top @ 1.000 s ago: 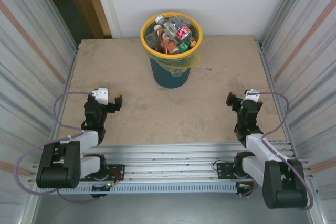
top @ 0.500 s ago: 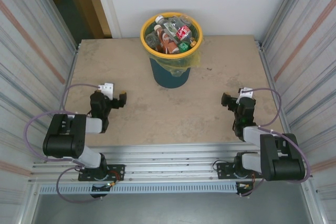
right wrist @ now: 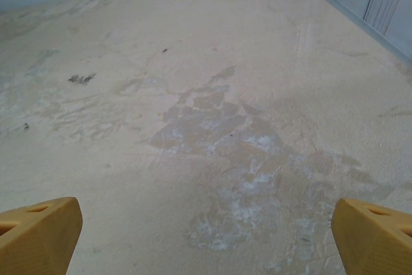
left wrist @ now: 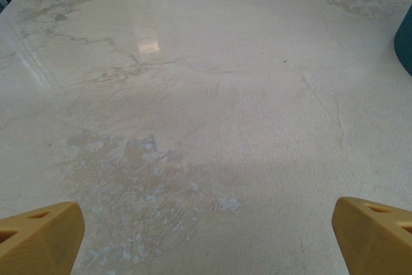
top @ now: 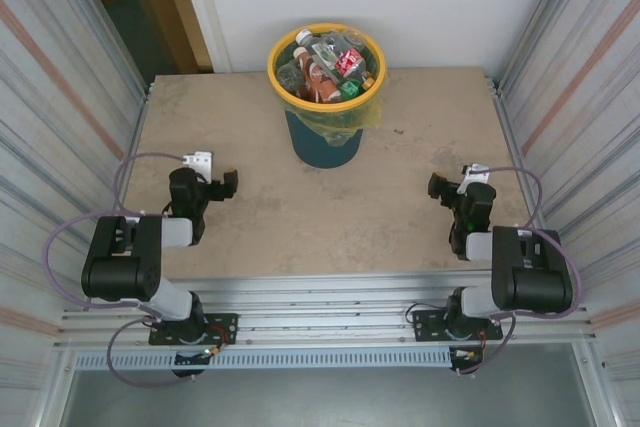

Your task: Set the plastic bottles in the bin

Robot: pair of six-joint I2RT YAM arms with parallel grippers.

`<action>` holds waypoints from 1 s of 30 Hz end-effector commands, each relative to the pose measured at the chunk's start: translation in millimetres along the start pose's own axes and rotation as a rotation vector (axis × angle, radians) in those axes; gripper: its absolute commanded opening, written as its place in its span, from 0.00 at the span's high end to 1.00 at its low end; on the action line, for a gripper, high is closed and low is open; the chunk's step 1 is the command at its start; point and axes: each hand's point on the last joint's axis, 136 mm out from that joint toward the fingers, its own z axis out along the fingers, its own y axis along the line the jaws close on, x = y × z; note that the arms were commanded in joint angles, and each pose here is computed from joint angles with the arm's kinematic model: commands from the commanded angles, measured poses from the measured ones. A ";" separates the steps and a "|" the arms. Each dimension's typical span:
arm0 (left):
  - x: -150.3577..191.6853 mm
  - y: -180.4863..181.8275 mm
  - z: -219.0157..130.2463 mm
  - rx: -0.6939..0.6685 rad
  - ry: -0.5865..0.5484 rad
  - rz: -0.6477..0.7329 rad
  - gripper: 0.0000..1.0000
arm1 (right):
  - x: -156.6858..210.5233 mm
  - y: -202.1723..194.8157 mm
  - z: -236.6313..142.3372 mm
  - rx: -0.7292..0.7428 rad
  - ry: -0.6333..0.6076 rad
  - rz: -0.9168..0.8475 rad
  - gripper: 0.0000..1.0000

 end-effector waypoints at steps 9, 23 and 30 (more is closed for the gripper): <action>-2.3 1.7 -0.1 -0.007 -0.008 -0.006 0.01 | -12.9 5.1 6.0 -0.045 -0.059 0.030 0.02; -3.5 1.5 -0.3 -0.012 -0.012 -0.002 0.01 | -0.5 47.6 26.9 -0.255 0.082 -0.083 0.02; -3.1 1.1 0.2 -0.015 -0.009 0.001 0.01 | 0.6 48.4 26.8 -0.254 0.084 -0.090 0.02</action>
